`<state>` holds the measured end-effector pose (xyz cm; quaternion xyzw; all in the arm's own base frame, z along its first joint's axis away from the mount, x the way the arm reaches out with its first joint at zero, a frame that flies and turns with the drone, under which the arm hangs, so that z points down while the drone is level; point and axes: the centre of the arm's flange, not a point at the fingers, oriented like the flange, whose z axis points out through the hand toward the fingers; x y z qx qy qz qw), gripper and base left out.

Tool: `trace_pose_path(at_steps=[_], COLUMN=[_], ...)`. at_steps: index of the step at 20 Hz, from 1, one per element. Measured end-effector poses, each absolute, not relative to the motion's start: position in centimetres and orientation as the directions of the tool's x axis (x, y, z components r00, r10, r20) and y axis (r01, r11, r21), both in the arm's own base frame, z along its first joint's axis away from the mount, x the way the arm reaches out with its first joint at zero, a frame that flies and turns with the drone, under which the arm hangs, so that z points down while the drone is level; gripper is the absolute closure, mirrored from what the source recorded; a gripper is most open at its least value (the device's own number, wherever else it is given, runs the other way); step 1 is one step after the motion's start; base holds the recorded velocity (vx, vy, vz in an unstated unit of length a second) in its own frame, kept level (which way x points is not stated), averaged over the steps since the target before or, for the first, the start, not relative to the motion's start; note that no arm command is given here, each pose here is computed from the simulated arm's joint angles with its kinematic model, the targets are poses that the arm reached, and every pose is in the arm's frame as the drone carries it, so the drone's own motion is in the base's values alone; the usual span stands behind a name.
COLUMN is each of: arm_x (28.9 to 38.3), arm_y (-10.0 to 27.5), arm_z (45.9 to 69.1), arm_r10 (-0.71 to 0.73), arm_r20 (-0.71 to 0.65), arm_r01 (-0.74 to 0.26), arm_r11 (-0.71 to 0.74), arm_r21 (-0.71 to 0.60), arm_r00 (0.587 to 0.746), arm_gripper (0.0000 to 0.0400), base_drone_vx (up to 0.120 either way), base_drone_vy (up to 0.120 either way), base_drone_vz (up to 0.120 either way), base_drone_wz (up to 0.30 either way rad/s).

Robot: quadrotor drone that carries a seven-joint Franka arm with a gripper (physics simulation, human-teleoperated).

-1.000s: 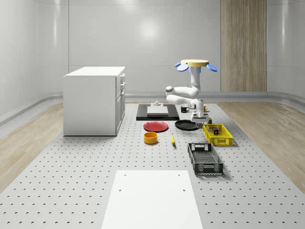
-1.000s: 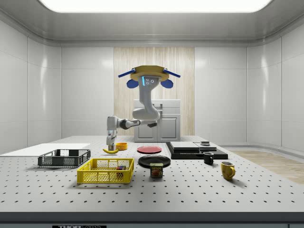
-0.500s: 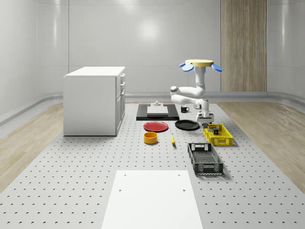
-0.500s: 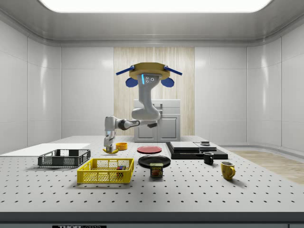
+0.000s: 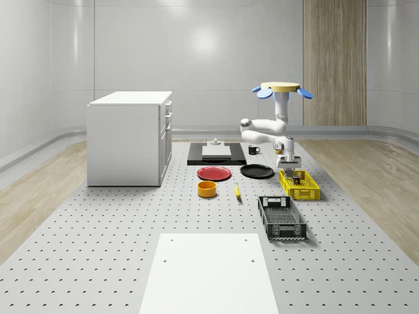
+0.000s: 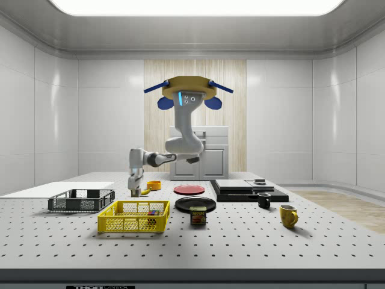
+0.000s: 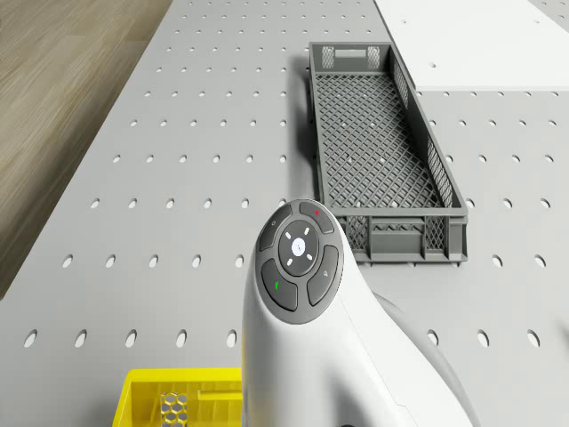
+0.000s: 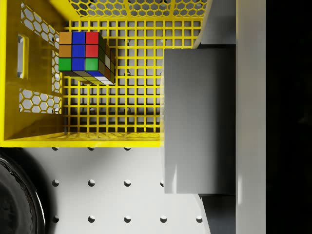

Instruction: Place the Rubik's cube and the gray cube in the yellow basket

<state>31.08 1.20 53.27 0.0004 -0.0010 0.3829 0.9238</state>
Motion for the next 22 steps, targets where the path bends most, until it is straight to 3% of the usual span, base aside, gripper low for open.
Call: trace_pose_path(at_steps=[2, 12, 22], arm_x=[31.08, 31.08, 31.08], arm_y=[1.2, 1.2, 1.2], arm_z=[53.3, 53.3, 55.7], arm_r10=[0.707, 0.707, 0.707], arm_r20=[0.002, 0.002, 0.002], arm_r01=[-0.707, -0.707, -0.707], arm_r11=[0.707, 0.707, 0.707], arm_r21=[0.000, 0.000, 0.000], arm_r00=[0.707, 0.707, 0.707], arm_gripper=[0.0150, 0.0150, 0.0150], base_drone_vx=[0.000, 0.000, 0.000], base_drone_vy=[0.120, 0.120, 0.000], base_drone_vz=[-0.020, -0.120, 0.000], base_drone_wz=[0.000, 0.000, 0.000])
